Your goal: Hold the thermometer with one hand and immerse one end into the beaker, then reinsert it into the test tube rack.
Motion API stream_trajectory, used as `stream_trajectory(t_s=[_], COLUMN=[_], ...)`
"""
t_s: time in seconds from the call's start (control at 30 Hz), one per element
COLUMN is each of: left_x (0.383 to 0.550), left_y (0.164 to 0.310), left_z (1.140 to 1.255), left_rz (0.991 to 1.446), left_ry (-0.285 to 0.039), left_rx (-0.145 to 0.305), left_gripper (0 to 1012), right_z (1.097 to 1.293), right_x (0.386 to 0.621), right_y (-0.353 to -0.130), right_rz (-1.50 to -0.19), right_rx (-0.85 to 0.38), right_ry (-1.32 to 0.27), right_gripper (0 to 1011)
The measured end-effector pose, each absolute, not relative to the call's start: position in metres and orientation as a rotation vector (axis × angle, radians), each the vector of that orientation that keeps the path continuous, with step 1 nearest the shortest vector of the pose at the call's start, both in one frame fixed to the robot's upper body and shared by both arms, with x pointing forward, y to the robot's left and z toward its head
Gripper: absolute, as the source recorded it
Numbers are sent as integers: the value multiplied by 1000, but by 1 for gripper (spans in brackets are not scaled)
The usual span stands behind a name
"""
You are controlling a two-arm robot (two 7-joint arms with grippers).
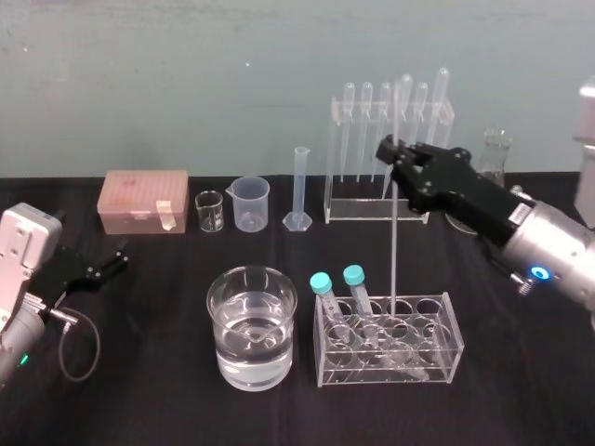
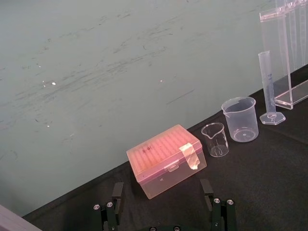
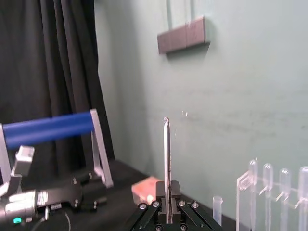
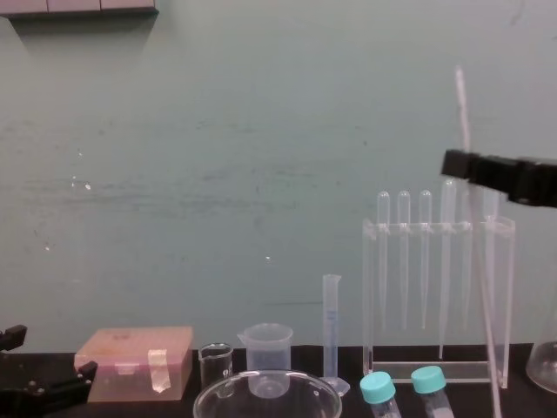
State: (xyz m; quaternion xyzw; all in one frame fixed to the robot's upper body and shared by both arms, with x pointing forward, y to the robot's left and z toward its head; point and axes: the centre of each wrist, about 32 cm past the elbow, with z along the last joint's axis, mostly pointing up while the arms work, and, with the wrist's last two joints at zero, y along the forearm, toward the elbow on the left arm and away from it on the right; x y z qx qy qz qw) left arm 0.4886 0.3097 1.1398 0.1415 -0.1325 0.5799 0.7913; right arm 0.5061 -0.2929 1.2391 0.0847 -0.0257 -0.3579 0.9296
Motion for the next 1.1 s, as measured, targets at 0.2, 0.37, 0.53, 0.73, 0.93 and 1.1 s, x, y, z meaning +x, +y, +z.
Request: stream_trajectory(t_s=[0.2, 0.37, 0.53, 0.73, 0.93, 1.1], left_x=[489, 489, 489, 489, 489, 489], left_y=[310, 310, 310, 310, 310, 310], left_z=[1140, 1140, 1140, 1140, 1140, 1140], left_rz=[1248, 1248, 1248, 1248, 1248, 1248], left_ry=[-285, -285, -285, -285, -285, -285], left_rx=[305, 304, 305, 304, 304, 304], left_gripper=[1008, 1008, 1008, 1008, 1008, 1008], right_z=[1237, 1243, 1266, 1322, 1366, 1371], right_x=[496, 493, 500, 517, 537, 556], right_y=[-299, -303, -306, -311, -308, -286], right_rz=[-748, -728, -696, -680, -656, -583], right_rx=[226, 245, 261, 282, 299, 308], right_ry=[-74, -105, -121, -161, -210, -211], right_gripper=[57, 56, 56, 57, 57, 57])
